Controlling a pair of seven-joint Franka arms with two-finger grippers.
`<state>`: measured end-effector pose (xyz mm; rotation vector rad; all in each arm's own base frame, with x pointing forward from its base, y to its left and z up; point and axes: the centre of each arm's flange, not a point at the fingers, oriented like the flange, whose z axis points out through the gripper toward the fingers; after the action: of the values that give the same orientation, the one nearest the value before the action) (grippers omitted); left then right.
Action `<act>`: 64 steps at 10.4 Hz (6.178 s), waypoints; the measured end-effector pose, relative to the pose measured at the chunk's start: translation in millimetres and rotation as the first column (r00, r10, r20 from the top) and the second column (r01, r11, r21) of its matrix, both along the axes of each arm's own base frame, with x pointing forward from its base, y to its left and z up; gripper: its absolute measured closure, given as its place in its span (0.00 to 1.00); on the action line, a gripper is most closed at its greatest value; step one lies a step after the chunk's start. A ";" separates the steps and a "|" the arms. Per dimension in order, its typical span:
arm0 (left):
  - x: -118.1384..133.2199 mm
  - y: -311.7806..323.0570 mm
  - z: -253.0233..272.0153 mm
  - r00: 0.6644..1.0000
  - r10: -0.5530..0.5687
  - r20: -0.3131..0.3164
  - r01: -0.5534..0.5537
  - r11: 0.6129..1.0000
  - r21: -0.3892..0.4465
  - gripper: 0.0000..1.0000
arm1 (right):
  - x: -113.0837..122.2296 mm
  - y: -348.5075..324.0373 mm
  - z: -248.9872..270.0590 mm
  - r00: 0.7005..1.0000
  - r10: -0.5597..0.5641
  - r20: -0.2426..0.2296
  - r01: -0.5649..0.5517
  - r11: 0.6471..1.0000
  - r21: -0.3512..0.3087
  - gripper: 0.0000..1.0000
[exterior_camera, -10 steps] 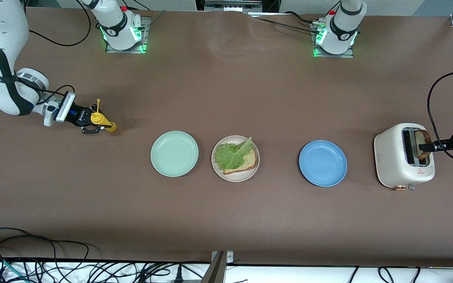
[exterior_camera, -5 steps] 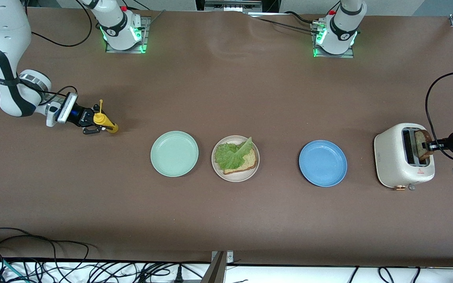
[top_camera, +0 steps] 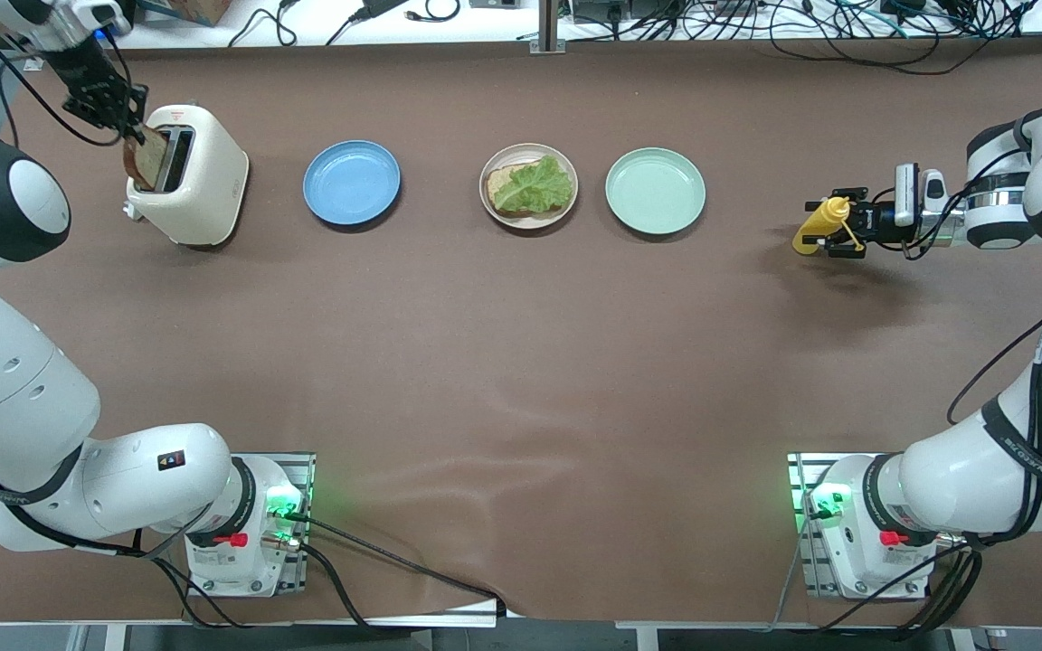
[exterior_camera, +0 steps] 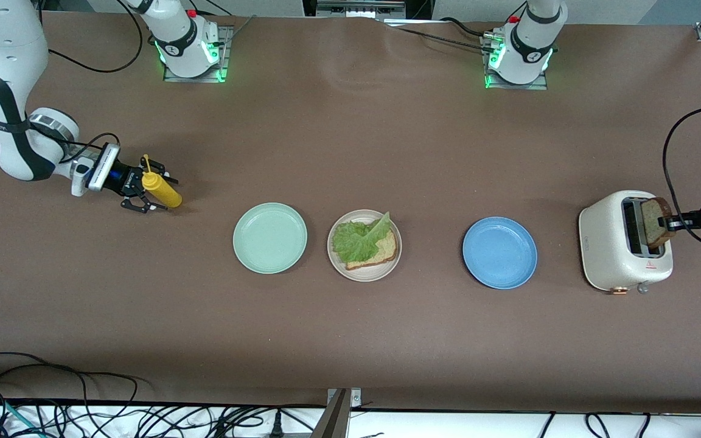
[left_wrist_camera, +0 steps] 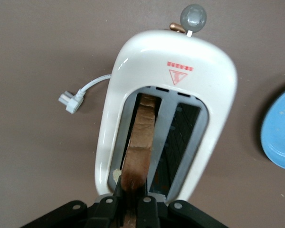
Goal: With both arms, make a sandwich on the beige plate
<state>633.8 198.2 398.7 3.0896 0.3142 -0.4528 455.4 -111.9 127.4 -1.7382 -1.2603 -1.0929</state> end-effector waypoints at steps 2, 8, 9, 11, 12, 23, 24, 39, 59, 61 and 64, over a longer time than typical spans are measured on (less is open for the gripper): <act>-3.3 -11.4 49.3 1.000 -0.012 -0.009 0.011 1.000 -0.010 0.88 | -5.0 -13.2 -0.4 1.000 -0.014 -0.006 0.014 1.000 -0.005 0.09; -9.7 -47.2 129.1 0.997 -0.064 0.048 0.065 0.998 -0.016 0.92 | -31.2 -85.0 10.3 0.986 0.011 -0.167 -0.030 0.993 -0.113 0.00; -8.3 -53.1 128.9 0.996 -0.075 0.049 0.076 0.997 -0.020 0.92 | -24.3 -98.5 20.3 0.979 0.018 -0.201 -0.048 0.988 -0.146 0.00; -4.8 -69.8 129.3 0.993 -0.103 0.053 0.105 0.994 -0.031 0.92 | 10.1 -125.4 59.3 0.959 0.023 -0.281 -0.095 0.965 -0.245 0.00; -2.2 -83.7 129.2 0.990 -0.126 0.055 0.128 0.991 -0.038 0.92 | 30.3 -134.3 84.6 0.947 0.008 -0.321 -0.110 0.948 -0.299 0.00; 7.1 -393.6 -10.4 0.999 0.024 -0.040 -0.045 0.750 -0.660 0.92 | 148.8 8.1 345.9 0.590 -0.707 -0.389 0.006 0.486 -0.874 0.00; 5.0 -426.8 -25.9 0.998 0.037 -0.057 -0.067 0.713 -0.698 0.92 | 148.1 36.6 356.0 0.516 -0.782 -0.350 0.028 0.424 -0.905 0.00; 4.7 -541.1 -157.4 0.989 0.146 -0.022 -0.121 0.710 -0.693 0.90 | 115.0 94.6 420.1 0.015 -0.990 -0.139 0.262 0.138 -0.955 0.00; 9.6 -247.6 16.2 0.883 0.346 0.317 -0.110 0.809 -0.577 0.00 | 112.9 71.6 419.6 -0.020 -0.990 -0.137 0.260 0.127 -0.957 0.00; -15.5 -232.6 65.7 0.868 0.269 0.417 -0.038 0.874 -0.485 0.00 | 112.8 71.7 419.4 -0.020 -0.990 -0.137 0.259 0.127 -0.957 0.00; -63.1 -213.4 150.0 0.866 -0.022 0.499 0.124 0.977 -0.172 0.00 | 112.6 71.7 419.3 -0.020 -0.990 -0.137 0.259 0.127 -0.957 0.00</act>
<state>570.7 -15.2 548.6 2.8829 0.1290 0.3009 568.1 -40.2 546.7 -3.2188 0.2624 0.2218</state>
